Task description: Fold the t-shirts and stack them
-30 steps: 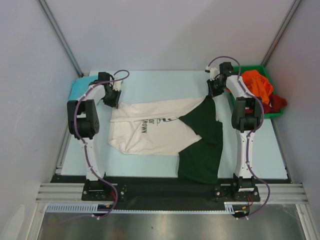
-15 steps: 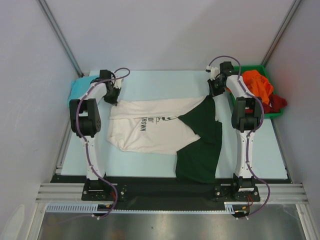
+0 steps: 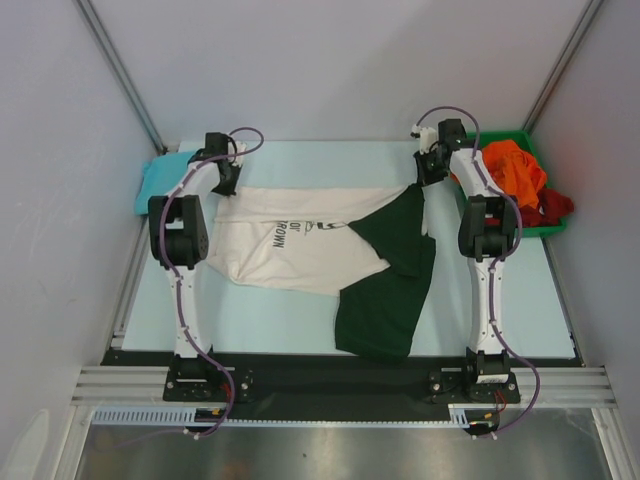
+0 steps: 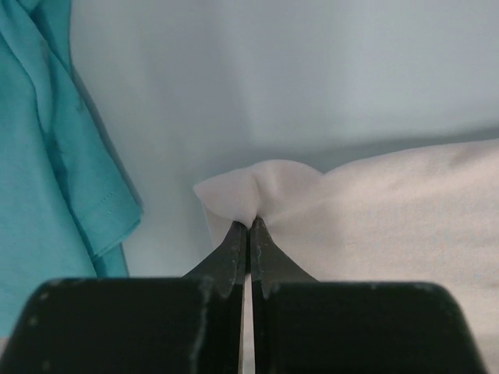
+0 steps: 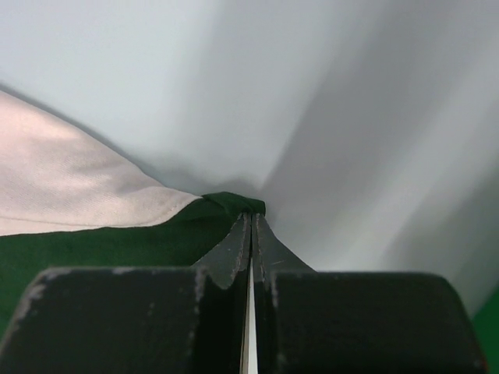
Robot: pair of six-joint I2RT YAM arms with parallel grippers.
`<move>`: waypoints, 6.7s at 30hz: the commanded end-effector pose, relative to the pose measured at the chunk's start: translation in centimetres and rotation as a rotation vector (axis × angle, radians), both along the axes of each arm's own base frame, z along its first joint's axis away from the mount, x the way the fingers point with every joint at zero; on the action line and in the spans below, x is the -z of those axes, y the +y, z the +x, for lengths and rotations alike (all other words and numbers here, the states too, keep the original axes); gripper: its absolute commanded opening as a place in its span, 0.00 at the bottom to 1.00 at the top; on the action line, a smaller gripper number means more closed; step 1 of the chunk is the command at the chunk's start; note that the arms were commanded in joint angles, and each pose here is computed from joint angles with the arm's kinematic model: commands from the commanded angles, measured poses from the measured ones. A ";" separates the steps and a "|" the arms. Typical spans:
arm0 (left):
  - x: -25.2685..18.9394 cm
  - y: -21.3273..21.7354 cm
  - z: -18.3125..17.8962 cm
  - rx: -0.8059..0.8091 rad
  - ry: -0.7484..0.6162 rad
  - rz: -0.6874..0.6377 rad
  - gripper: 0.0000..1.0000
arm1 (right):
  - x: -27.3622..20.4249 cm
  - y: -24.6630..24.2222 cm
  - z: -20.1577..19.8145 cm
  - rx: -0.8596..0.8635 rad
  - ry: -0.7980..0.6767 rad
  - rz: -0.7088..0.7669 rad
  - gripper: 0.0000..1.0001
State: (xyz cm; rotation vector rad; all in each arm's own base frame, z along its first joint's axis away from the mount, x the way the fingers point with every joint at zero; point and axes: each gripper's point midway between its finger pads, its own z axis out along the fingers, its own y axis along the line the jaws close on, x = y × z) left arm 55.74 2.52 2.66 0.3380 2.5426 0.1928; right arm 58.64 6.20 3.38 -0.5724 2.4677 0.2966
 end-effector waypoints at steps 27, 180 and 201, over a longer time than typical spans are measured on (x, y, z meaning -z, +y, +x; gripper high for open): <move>-4.7 0.3 5.5 -0.088 -0.225 0.151 0.01 | -3.3 0.2 8.3 0.079 -0.276 0.046 0.00; 1.1 -7.0 -24.8 0.111 0.539 -0.340 0.15 | -3.5 14.9 -16.7 -0.612 -0.196 -0.284 0.50; 1.1 -6.9 -24.5 0.103 0.544 -0.335 0.15 | -1.2 14.1 -17.8 -0.584 -0.108 -0.273 0.50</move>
